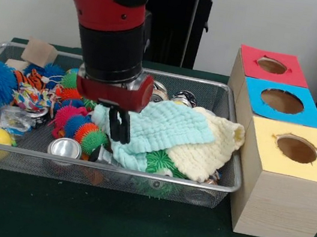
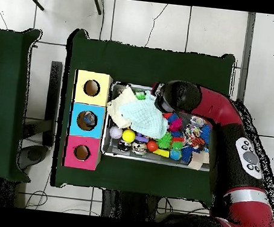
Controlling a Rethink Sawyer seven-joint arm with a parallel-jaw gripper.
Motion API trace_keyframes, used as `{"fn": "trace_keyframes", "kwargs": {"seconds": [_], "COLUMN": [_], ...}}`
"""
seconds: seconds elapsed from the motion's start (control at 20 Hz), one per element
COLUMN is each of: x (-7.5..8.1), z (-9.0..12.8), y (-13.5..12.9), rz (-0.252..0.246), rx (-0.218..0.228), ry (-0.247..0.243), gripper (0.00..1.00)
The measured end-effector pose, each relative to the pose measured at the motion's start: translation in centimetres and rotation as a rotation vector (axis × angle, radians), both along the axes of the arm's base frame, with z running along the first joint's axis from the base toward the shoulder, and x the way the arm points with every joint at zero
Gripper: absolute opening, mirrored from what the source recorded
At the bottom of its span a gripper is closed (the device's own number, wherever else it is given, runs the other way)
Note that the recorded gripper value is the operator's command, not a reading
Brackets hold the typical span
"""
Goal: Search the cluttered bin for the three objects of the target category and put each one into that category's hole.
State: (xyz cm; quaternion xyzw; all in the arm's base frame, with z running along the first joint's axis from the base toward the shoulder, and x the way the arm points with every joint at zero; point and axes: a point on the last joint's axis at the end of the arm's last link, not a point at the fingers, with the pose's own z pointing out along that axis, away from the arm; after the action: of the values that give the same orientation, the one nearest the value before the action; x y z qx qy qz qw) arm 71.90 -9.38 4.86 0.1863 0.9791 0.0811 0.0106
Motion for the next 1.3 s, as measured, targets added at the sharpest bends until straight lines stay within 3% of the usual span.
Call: {"fn": "trace_keyframes", "kwargs": {"seconds": [0.35, 0.65, 0.85, 1.25, 1.3], "x": [1.1, 1.4, 1.2, 1.0, 1.0], "z": [-3.4, -4.1, -3.3, 2.2, 3.7], "y": [-2.8, -4.2, -4.4, -4.7, -4.8], "rz": [0.011, 0.032, 0.047, 0.077, 0.083], "rx": [0.014, 0.025, 0.027, -0.012, -0.024], "ry": [-0.027, -0.035, -0.018, -0.018, -0.024], "gripper": [0.0, 0.0, 0.0, 0.0, 0.0]}}
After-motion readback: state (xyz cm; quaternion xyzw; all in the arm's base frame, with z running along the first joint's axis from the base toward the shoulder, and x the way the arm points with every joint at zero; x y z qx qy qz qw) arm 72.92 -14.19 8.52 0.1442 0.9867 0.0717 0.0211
